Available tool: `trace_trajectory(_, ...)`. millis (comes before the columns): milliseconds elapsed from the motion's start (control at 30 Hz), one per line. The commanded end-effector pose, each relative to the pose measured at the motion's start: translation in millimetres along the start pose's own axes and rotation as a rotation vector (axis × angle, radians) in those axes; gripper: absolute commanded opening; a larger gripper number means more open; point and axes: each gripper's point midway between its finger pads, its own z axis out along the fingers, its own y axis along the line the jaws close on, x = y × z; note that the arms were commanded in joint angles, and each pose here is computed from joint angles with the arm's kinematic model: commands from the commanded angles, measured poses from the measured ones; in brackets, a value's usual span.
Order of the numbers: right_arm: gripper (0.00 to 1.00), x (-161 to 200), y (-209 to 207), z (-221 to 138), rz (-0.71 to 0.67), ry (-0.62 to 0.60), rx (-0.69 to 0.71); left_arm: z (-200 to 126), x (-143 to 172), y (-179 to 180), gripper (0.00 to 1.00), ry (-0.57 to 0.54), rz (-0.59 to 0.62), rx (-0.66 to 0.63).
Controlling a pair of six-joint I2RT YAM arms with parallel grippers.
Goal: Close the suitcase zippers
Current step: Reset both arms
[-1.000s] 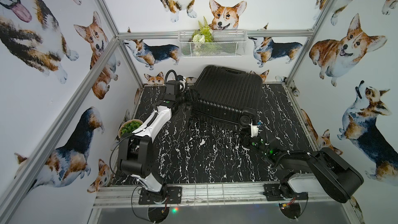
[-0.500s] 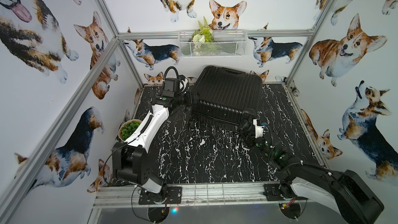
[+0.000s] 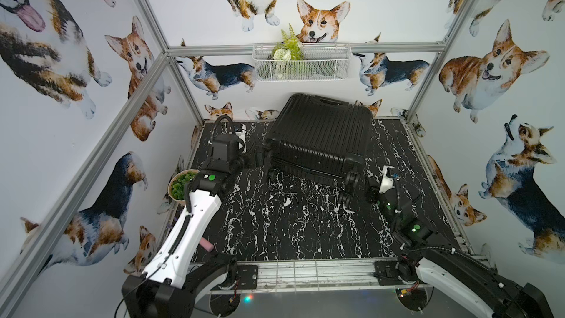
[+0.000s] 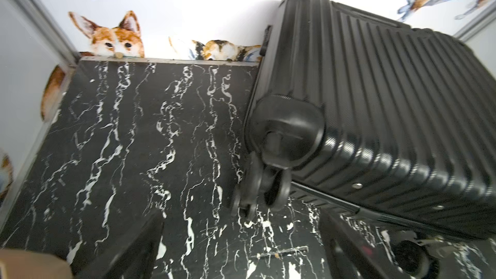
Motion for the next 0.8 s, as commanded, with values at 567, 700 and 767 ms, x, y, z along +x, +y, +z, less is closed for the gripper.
trace_trajectory(567,0.62,-7,-86,36,-0.232,-0.061,0.353,23,93,98,0.96,-0.121,0.101,-0.460)
trace_trajectory(700,0.64,6,-92,45,-0.221,-0.046,0.340,39,102,94,0.96,-0.133,0.180,-0.420)
trace_trajectory(767,0.68,7,-93,53,-0.229,-0.031,0.340,47,105,95,0.97,-0.148,0.194,-0.421)
